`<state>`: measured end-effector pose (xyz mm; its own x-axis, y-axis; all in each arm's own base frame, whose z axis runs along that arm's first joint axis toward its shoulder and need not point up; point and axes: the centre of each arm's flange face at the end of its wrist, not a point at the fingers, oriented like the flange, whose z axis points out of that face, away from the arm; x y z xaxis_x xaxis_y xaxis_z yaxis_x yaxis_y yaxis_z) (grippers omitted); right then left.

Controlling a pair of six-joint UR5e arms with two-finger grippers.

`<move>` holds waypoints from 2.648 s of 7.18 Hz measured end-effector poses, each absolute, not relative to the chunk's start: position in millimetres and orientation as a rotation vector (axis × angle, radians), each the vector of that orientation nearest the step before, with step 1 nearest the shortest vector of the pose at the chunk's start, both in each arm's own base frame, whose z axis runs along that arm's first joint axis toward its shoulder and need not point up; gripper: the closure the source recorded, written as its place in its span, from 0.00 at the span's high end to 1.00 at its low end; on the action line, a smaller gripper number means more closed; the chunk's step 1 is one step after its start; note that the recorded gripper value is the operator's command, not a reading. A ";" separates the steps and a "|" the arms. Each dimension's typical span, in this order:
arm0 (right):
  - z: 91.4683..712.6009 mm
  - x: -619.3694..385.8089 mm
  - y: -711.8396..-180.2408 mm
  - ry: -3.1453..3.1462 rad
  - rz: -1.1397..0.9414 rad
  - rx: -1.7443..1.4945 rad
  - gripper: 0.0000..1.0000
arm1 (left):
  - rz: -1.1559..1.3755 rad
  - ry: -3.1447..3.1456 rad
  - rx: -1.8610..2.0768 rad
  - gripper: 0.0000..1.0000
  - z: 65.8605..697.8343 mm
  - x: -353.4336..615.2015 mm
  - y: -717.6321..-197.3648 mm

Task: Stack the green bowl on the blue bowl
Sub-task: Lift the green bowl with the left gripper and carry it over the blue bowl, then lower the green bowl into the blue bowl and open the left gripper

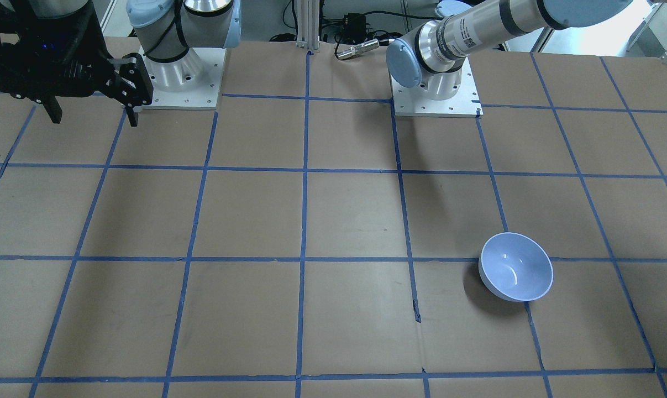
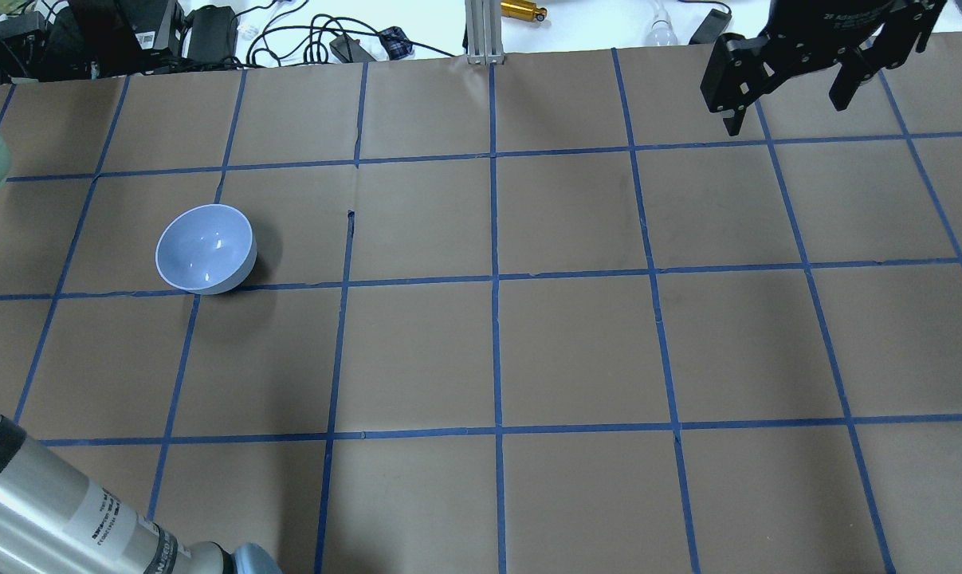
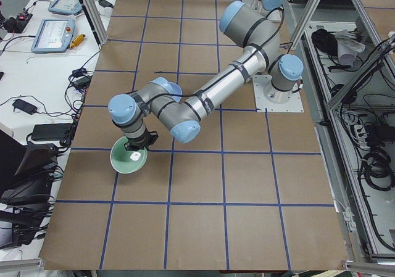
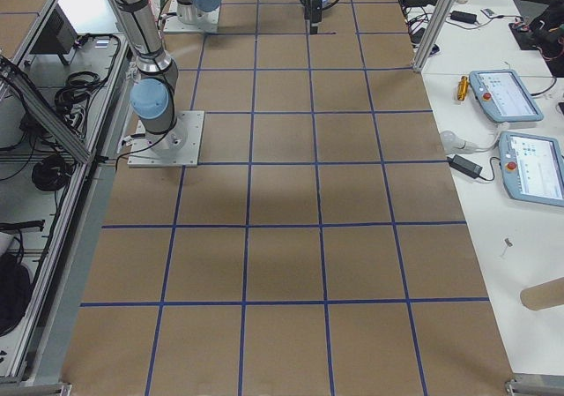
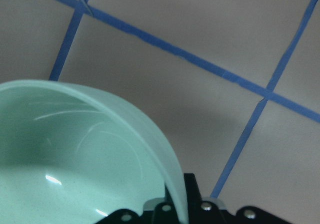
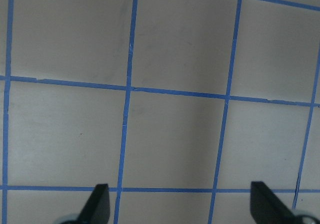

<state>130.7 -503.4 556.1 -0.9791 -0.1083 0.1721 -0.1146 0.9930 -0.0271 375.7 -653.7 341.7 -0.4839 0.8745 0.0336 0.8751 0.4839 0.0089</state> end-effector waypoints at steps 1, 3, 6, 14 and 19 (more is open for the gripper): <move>556.1 130.7 -503.4 -2.965 0.055 0.167 1.00 | -0.037 -2.741 -1.496 0.00 355.4 342.6 -655.1; 556.1 130.7 -503.3 -2.965 0.055 0.167 1.00 | -0.046 -2.845 -1.274 0.00 368.5 268.7 -654.2; 556.1 130.4 -503.4 -2.965 0.055 0.166 1.00 | -0.074 -2.958 -0.976 0.00 366.6 145.6 -641.4; 556.1 130.7 -503.3 -2.965 0.055 0.167 1.00 | -0.057 -3.160 -0.673 0.00 293.5 17.1 -581.2; 556.1 130.2 -503.5 -2.965 0.055 0.166 1.00 | -0.072 -3.142 -0.708 1.00 279.0 -2.1 -562.2</move>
<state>130.2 -503.5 556.1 -0.9792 -0.1074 0.1721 -0.1137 0.9931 -0.0272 -2.1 -562.2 279.0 -0.9004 0.4297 -0.0684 0.4261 0.9026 0.0613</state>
